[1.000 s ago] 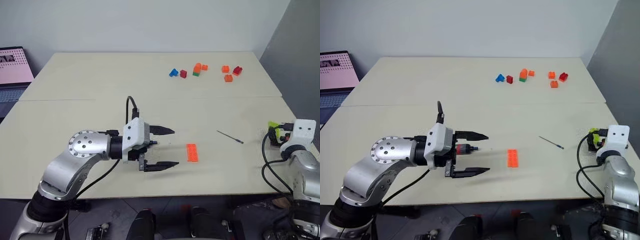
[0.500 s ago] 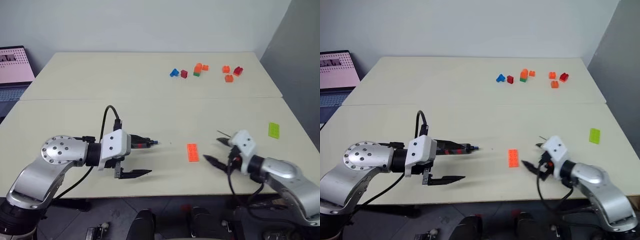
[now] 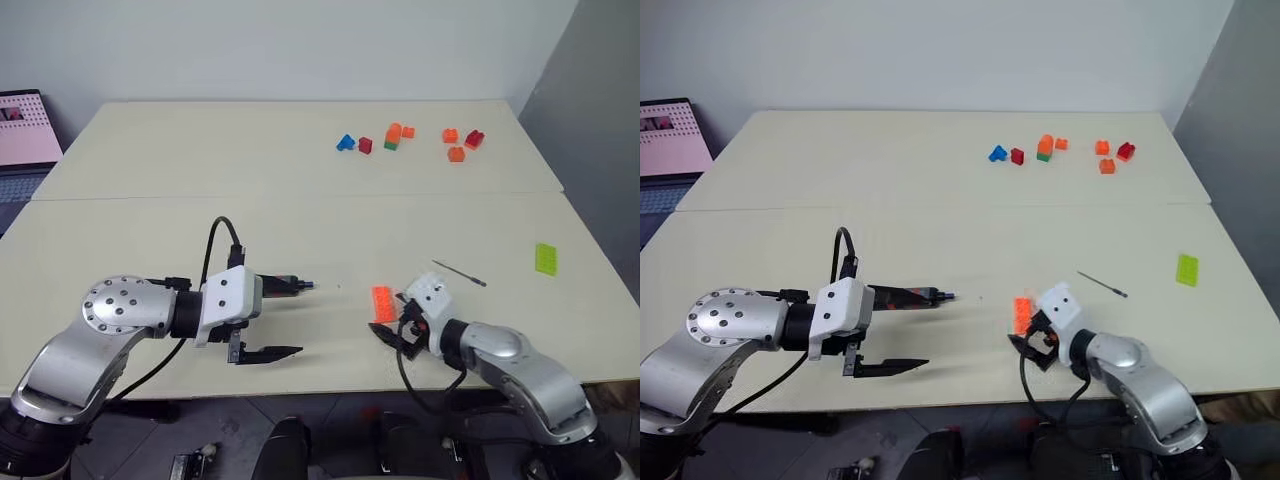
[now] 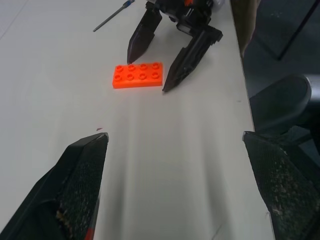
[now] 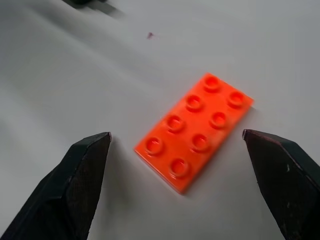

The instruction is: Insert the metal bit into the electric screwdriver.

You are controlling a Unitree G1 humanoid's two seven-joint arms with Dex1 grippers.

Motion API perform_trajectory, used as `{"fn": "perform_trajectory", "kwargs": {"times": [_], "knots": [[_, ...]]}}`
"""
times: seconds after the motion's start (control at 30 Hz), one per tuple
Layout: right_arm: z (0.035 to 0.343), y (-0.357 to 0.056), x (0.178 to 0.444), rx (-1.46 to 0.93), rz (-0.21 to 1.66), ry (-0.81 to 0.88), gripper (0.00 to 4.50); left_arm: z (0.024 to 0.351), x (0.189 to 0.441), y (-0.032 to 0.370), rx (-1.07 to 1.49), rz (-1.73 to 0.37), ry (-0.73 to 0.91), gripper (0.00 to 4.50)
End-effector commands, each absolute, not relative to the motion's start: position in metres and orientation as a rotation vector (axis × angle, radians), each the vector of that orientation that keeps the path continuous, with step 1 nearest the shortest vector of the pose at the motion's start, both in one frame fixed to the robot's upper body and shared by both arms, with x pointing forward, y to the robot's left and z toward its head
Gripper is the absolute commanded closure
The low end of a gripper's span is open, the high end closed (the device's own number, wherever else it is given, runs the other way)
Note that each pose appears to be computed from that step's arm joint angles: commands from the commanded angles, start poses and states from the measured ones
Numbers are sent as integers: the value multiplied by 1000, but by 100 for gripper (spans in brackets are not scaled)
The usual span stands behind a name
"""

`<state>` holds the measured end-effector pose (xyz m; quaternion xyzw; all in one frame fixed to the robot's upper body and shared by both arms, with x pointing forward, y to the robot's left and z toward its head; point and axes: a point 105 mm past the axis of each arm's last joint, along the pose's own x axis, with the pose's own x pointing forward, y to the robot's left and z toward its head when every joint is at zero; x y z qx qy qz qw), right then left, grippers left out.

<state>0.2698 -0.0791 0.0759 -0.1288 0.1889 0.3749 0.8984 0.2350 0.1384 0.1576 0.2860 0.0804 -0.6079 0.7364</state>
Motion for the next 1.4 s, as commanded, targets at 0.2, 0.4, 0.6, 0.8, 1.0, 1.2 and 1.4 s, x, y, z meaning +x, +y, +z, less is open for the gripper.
{"fn": "perform_trajectory", "kwargs": {"times": [0.2, 0.4, 0.6, 0.8, 1.0, 1.2, 1.4], "knots": [[64, -96, 277, -349, 670, 428, 24, 163, 231, 135, 659, -1345, 137, 0], [66, -100, 277, -353, 669, 422, 157, 163, 232, 133, 655, -1347, 131, 0], [73, -102, 280, -348, 652, 383, 291, 165, 231, 129, 633, -1363, 114, 0], [97, -125, 294, -376, 544, 271, 308, 174, 233, 118, 568, -1356, 51, 0], [127, -226, 312, -391, 130, 183, 308, 194, 242, 93, 477, -1340, -90, 0], [125, -311, 300, -356, -193, 200, 308, 201, 248, 76, 448, -1362, -144, 0], [120, -335, 304, -314, -275, 210, 308, 204, 251, 69, 444, -1390, -166, 0]]}}
